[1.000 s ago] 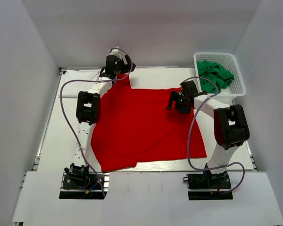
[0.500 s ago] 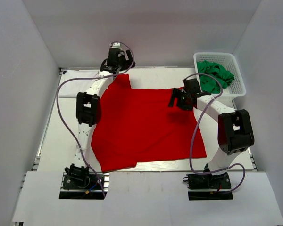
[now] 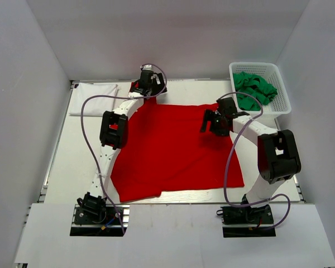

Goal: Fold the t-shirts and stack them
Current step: Flatten out the tshirt

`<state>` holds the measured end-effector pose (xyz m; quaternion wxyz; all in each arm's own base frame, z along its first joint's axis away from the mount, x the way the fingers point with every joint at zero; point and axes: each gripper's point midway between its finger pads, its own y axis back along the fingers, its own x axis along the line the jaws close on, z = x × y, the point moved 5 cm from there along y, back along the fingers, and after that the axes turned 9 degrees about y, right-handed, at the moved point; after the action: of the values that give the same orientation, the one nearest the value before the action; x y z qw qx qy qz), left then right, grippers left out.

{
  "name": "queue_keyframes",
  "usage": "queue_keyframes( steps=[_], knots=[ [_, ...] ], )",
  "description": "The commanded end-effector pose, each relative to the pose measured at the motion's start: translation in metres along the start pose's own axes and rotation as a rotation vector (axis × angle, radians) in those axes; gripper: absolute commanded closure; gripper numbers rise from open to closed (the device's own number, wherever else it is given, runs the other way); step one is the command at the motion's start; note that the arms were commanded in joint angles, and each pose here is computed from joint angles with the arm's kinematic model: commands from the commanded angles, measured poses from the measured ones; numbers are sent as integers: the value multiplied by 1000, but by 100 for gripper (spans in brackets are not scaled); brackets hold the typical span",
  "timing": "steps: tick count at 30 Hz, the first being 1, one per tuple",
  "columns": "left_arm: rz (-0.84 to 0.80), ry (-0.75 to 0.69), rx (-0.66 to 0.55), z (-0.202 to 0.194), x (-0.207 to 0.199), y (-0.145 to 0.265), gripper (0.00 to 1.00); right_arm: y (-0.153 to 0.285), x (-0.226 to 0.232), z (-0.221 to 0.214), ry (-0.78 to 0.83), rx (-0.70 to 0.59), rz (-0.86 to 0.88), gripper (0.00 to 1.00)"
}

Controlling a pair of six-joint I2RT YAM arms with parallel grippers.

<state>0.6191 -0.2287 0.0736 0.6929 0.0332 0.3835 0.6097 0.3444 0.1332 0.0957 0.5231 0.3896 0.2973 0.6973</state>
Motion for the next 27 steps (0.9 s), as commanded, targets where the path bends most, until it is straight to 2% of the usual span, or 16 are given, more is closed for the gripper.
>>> queue_keyframes(
  steps=[1, 6, 11, 15, 20, 23, 24, 25, 27],
  knots=[
    [-21, 31, 46, -17, 2, -9, 0, 8, -3, 3, -5, -27, -24, 10],
    [-10, 17, 41, -21, 1, -9, 0, 6, -4, 5, 13, -24, -28, 10],
    [-54, 5, -118, 37, -30, 16, 0, 14, 1, 33, 51, -68, -16, 10],
    [-145, 9, -284, 103, -72, 63, 0, 31, 9, 63, 83, -150, -6, 10],
    [-222, -12, -348, 146, -105, 121, 0, 40, 1, 76, 74, -176, -101, 10],
    [-178, -26, -289, 129, -92, 134, 0, 42, -9, 76, 63, -141, -189, 10],
    [-158, -38, -319, 140, -93, 158, 0, 39, -13, 75, 58, -130, -218, 10],
    [-93, -40, -271, 120, -74, 156, 0, 38, -16, 80, 54, -132, -235, 10],
    [-1, -54, -271, 114, -50, 169, 0, 33, -16, 85, 59, -123, -247, 10]
  ],
)
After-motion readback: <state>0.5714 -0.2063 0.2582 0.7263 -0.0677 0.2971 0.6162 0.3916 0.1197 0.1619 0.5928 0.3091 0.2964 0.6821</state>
